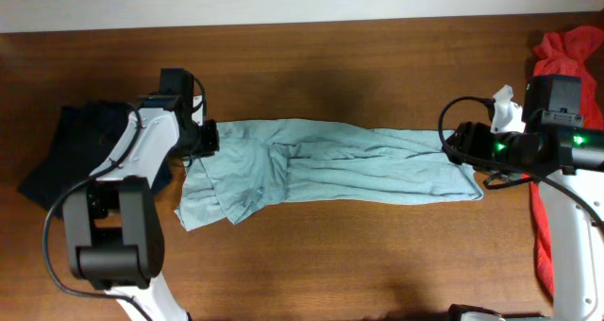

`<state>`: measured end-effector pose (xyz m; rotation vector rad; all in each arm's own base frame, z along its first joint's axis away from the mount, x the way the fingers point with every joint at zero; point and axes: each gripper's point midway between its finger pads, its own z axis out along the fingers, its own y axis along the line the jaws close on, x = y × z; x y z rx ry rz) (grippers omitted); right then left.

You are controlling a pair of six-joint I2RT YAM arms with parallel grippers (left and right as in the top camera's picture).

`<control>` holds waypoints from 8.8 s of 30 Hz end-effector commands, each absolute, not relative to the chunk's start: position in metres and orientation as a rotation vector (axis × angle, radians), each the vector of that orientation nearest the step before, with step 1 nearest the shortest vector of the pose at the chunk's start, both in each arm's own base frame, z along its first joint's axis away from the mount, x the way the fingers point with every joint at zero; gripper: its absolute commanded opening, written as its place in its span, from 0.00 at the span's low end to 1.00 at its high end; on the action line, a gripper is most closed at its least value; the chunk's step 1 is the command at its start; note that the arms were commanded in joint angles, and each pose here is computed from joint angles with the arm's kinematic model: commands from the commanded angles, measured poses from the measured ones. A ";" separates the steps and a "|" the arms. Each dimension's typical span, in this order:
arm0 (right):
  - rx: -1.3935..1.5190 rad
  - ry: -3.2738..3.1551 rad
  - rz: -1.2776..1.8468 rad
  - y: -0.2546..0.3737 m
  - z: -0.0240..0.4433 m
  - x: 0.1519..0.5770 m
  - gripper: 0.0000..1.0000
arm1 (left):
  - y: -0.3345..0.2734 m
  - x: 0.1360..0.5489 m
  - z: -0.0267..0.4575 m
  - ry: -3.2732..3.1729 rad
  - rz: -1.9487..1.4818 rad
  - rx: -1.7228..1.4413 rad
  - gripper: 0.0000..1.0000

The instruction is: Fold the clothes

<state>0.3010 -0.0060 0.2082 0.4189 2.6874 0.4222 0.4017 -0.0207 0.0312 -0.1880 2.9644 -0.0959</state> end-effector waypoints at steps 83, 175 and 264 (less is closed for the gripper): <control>0.652 2.789 0.134 -0.079 0.084 0.379 0.61 | -0.045 0.427 0.019 2.872 -0.279 0.163 0.19; 1.240 2.733 0.404 -0.061 0.025 0.354 0.50 | -0.041 0.423 -0.023 2.951 -0.253 0.163 0.19; 0.309 2.621 0.377 -0.102 0.027 0.428 0.45 | -0.039 0.420 -0.024 2.963 -0.243 0.164 0.21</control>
